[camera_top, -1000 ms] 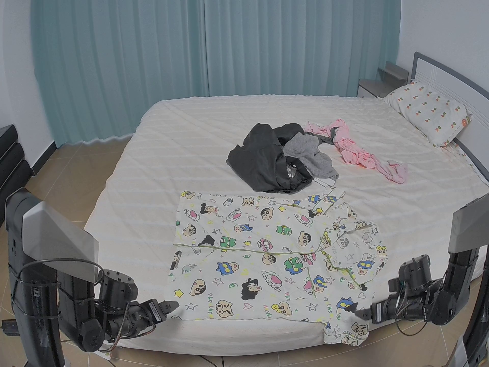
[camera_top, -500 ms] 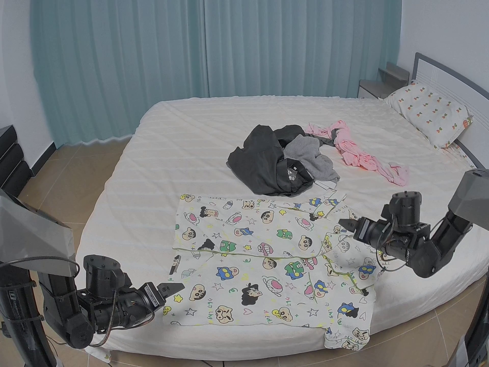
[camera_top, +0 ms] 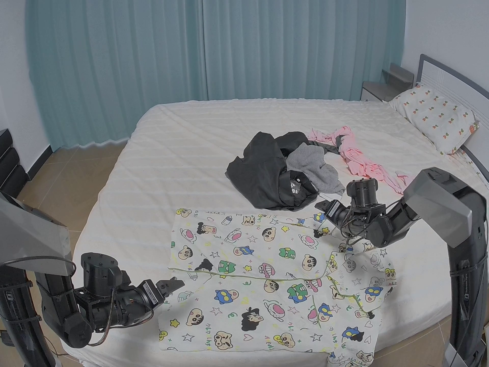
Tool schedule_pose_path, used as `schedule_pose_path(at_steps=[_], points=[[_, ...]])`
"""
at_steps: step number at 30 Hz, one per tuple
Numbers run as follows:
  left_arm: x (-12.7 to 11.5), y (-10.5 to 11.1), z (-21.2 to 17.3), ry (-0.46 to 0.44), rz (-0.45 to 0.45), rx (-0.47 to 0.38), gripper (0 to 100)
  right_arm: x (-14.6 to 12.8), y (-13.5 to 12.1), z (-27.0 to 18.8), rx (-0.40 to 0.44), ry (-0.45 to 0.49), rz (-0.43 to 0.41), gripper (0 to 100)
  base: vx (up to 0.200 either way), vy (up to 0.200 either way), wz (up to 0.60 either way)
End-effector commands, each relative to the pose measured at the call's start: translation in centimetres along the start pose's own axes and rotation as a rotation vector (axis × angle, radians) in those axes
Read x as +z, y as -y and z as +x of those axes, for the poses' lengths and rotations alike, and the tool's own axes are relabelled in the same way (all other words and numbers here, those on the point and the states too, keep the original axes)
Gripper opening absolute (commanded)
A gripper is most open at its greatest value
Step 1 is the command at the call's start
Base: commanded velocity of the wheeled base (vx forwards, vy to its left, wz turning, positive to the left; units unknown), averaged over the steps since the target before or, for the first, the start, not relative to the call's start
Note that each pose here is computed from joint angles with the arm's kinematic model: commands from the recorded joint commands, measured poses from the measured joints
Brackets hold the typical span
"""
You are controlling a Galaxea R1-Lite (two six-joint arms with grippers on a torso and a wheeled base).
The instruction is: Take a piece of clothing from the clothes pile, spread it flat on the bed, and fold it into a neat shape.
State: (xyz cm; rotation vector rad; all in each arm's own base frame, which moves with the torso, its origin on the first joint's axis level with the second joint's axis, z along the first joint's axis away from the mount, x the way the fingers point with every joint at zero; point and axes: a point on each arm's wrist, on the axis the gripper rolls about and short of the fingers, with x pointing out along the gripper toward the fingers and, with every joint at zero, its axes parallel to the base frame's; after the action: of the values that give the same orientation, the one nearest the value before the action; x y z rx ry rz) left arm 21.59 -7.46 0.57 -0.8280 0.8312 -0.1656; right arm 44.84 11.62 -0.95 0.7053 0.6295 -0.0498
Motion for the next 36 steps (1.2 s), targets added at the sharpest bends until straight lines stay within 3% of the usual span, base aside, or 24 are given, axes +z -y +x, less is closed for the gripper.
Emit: schedule_pose_path(at_steps=[1,11,14,16,18,22,25,26,31,36], points=[[-0.1,-0.2,0.1,-0.009,-0.005,0.010,100,-1.5,2.2,3.5,-0.063,-0.041,0.019,100,0.000,0.000,0.00],[-0.1,-0.1,0.2,-0.006,-0.037,0.007,100,-1.5,1.7,5.0,-0.097,-0.077,0.016,100,0.000,0.000,0.00],[-0.1,-0.2,0.2,-0.007,-0.038,0.010,100,-1.2,1.1,5.6,-0.065,-0.057,0.026,100,0.000,0.000,0.00],[-0.2,-0.4,0.2,-0.013,-0.040,0.018,100,-0.6,0.4,5.6,-0.040,-0.041,0.068,100,0.000,0.000,0.00],[-0.3,-0.6,0.4,-0.019,-0.043,0.033,100,0.6,-1.2,5.3,0.021,-0.022,0.178,100,0.000,0.000,0.00],[-0.4,-0.8,0.6,-0.022,-0.045,0.043,100,1.9,-2.1,5.9,0.100,-0.016,0.214,100,0.000,0.000,0.00],[-0.3,-1.0,0.5,-0.018,-0.052,0.049,100,3.4,-2.5,6.9,0.155,0.040,0.239,100,0.000,0.000,0.00],[-0.1,-1.1,0.5,-0.012,-0.058,0.053,100,5.5,-3.1,6.8,0.200,0.095,0.271,100,0.000,0.000,0.00],[-0.2,-1.2,0.6,-0.016,-0.059,0.058,100,6.1,-1.6,7.3,0.187,0.110,0.318,100,0.000,0.000,0.00],[-0.2,-1.3,0.6,-0.017,-0.059,0.059,100,3.1,0.8,9.6,0.109,0.066,0.292,100,0.000,0.000,0.00]])
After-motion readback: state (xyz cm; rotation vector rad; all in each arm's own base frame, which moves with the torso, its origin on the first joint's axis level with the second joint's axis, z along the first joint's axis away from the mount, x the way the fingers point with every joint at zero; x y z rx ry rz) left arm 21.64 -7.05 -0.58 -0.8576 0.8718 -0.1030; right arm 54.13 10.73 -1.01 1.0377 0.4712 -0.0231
